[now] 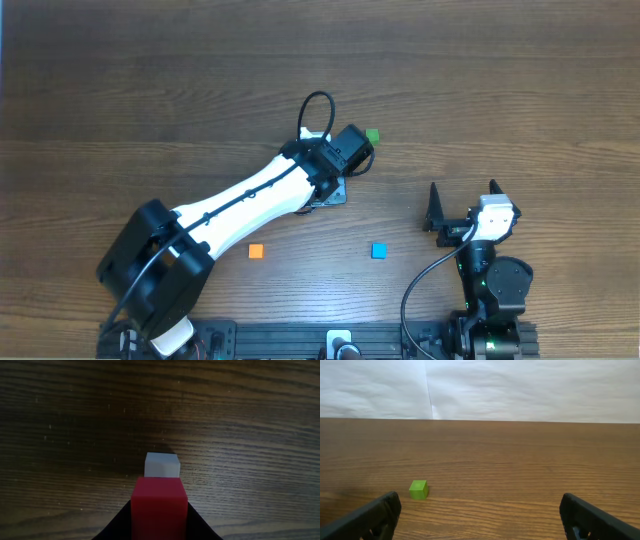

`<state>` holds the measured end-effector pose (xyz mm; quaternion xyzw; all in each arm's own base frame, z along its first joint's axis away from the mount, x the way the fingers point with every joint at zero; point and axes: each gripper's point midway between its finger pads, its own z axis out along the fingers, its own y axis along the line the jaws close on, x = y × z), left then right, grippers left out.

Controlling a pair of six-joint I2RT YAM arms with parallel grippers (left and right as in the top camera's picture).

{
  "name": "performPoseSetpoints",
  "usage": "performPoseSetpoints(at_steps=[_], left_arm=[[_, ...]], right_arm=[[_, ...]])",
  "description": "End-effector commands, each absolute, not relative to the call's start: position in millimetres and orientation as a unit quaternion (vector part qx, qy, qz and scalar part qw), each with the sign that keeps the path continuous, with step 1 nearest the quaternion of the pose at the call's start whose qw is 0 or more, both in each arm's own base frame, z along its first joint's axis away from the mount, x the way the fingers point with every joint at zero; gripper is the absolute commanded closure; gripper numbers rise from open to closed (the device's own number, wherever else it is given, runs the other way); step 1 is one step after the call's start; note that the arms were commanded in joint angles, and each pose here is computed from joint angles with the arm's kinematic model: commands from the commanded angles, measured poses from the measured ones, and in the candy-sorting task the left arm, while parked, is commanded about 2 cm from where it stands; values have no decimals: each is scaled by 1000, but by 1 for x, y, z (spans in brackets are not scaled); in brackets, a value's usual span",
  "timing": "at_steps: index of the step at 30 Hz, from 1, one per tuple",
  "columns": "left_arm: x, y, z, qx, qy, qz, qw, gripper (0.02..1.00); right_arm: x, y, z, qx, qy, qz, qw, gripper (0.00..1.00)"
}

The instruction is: Stack Cubes

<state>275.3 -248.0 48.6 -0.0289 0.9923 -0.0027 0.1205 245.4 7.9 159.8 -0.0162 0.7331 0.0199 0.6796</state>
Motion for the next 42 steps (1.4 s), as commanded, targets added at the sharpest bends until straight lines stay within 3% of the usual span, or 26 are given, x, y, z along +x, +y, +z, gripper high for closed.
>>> performPoseSetpoints(at_steps=[1, 42], left_arm=[[278, -246, 35, -41, 993, 7, 114, 980], [280, -248, 23, -41, 993, 9, 108, 976]], right_arm=[[245, 10, 157, -20, 734, 24, 679, 7], [245, 10, 157, -20, 734, 24, 679, 9]])
